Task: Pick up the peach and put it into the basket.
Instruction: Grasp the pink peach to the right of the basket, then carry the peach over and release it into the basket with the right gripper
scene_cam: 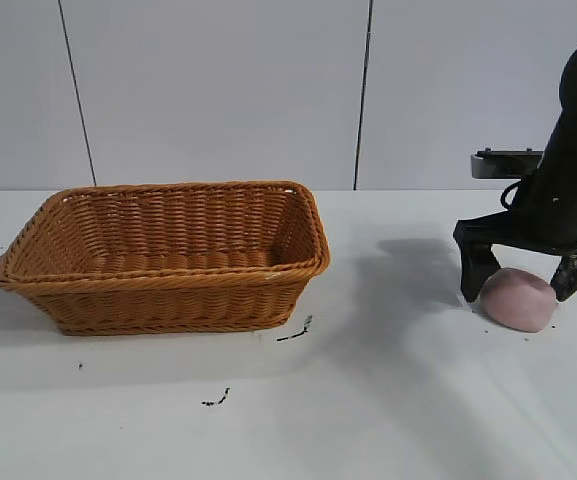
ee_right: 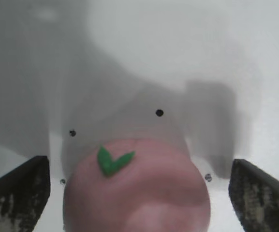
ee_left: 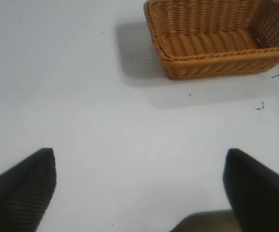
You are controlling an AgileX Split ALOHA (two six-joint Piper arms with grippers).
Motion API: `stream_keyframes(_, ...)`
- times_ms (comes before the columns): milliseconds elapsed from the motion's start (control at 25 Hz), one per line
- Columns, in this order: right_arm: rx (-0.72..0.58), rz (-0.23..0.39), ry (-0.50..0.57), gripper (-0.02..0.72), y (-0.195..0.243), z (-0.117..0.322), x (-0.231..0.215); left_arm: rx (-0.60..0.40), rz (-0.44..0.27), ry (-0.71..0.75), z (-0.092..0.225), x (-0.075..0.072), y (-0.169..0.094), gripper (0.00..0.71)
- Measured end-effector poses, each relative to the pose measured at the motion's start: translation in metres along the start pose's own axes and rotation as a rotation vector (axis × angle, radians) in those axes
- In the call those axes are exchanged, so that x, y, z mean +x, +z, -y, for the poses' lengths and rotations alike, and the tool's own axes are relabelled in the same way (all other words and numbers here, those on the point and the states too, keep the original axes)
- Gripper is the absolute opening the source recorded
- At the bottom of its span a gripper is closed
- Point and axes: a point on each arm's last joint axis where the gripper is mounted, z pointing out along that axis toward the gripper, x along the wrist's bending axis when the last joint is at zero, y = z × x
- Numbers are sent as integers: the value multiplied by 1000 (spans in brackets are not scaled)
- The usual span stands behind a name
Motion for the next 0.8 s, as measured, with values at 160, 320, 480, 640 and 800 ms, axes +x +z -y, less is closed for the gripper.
stream_keyframes(160,1,0,-9,106,-2,-1,0,0,0,0,0,0,0,692)
stream_keyframes(320,-22,1,-14,43,-14,-3,1,0,0,0,0,0,0,692)
stream_keyframes(480,-66,-1,-21,34,-51,-15,2,0,0,0,0,0,0,692)
stream_keyframes(640,-133,-9,-28,29,-105,-36,5,0,0,0,0,0,0,692)
stream_keyframes(800,-190,-14,-67,28,-139,-52,19,0,0,0,0,0,0,692)
